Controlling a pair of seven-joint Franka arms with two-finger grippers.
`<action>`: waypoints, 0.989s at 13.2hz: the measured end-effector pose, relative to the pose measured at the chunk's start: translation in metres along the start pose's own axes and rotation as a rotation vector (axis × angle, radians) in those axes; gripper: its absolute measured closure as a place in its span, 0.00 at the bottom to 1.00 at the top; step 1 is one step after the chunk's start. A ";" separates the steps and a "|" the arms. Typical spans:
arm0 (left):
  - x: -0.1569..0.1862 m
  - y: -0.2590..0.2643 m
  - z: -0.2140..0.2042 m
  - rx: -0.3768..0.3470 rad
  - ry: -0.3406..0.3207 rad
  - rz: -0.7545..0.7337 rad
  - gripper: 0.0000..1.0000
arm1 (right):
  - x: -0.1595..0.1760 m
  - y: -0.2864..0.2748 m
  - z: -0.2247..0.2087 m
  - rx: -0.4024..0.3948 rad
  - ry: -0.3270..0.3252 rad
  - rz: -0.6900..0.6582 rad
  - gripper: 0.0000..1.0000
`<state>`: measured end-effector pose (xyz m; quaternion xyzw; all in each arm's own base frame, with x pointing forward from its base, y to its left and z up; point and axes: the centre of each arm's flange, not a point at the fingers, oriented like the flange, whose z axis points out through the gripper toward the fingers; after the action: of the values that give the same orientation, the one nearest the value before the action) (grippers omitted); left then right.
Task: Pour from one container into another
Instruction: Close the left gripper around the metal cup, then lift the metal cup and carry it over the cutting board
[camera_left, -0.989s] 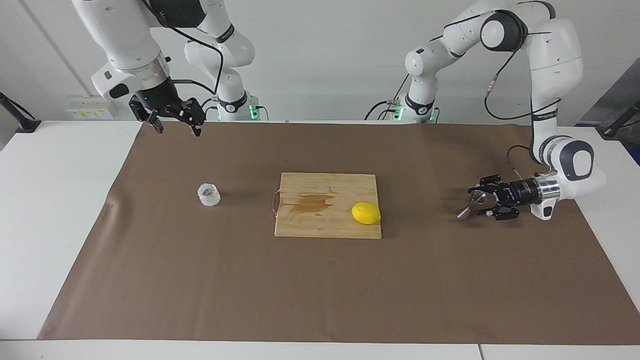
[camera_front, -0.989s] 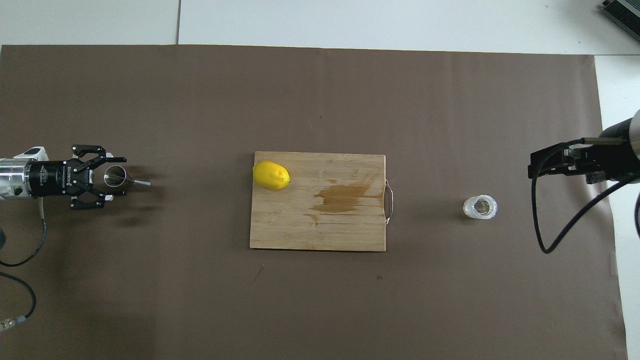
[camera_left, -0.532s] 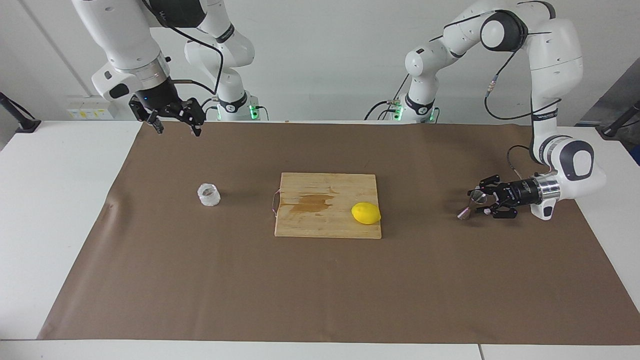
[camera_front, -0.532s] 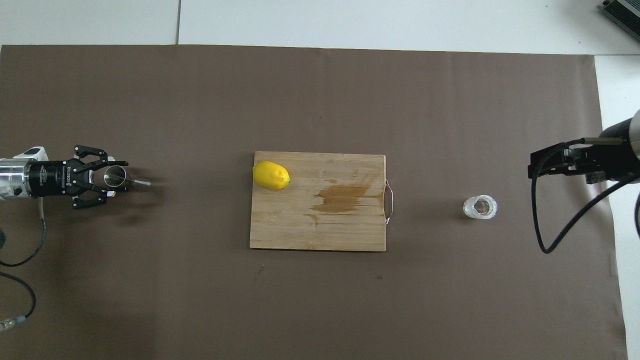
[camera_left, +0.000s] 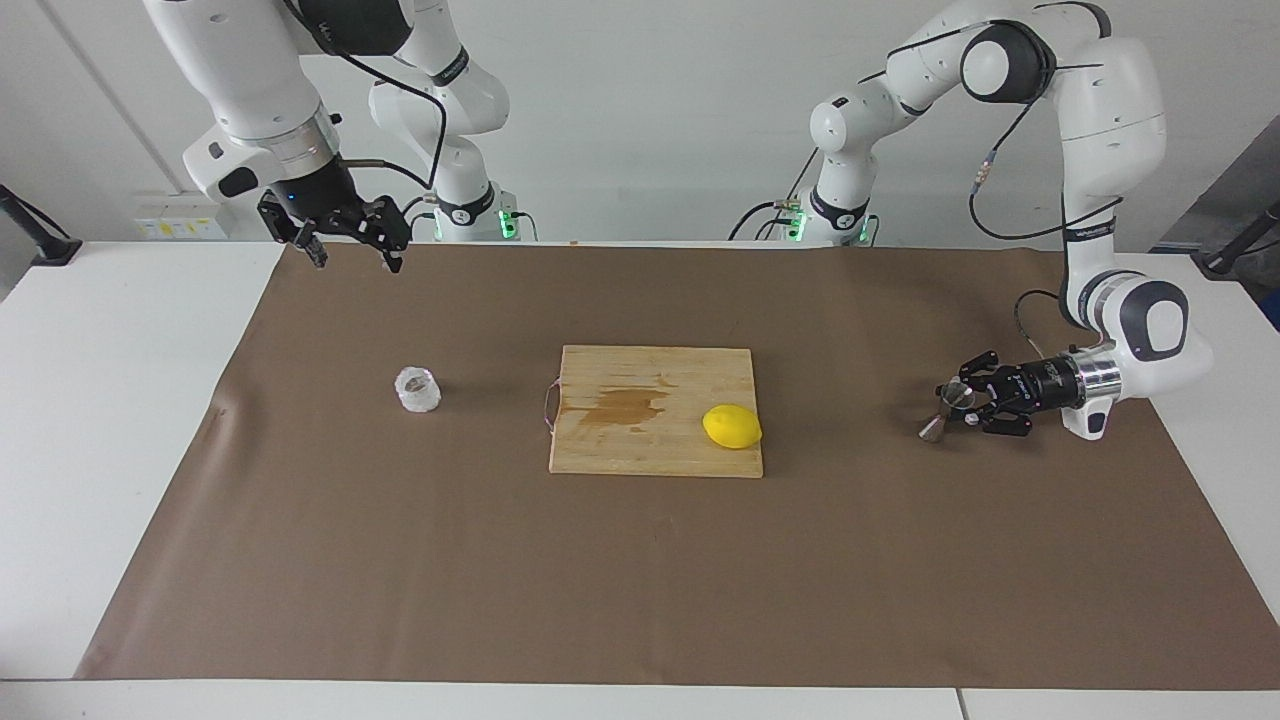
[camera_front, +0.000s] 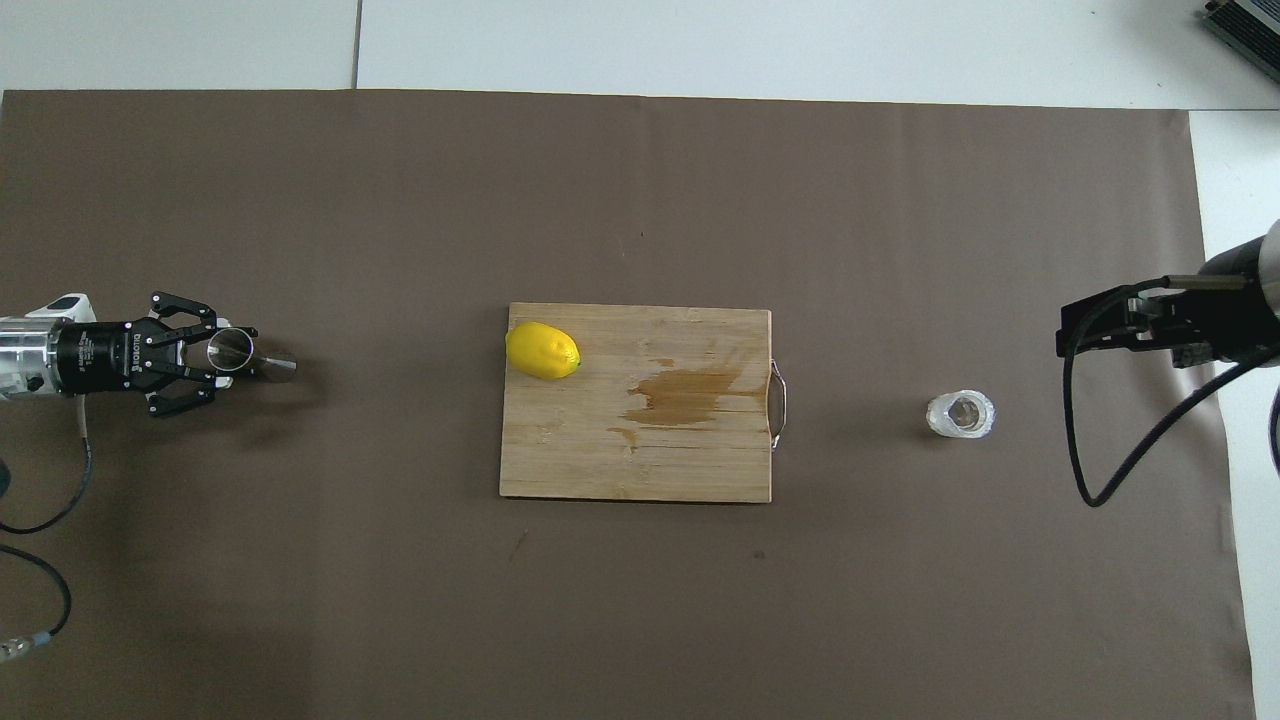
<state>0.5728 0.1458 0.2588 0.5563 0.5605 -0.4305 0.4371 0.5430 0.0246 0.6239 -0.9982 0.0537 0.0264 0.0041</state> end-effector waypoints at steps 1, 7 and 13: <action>0.000 0.000 0.000 0.000 0.000 0.000 0.56 | 0.000 0.000 0.000 0.000 0.000 0.000 0.00; -0.004 0.003 0.001 -0.024 -0.039 0.004 0.56 | 0.000 0.000 0.000 0.000 0.000 0.000 0.00; -0.040 0.017 0.028 -0.038 -0.127 -0.021 0.56 | 0.000 0.000 0.000 0.000 0.000 0.000 0.00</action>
<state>0.5901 0.1086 0.2907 0.5137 0.5452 -0.4589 0.4779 0.5430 0.0246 0.6239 -0.9982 0.0537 0.0264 0.0041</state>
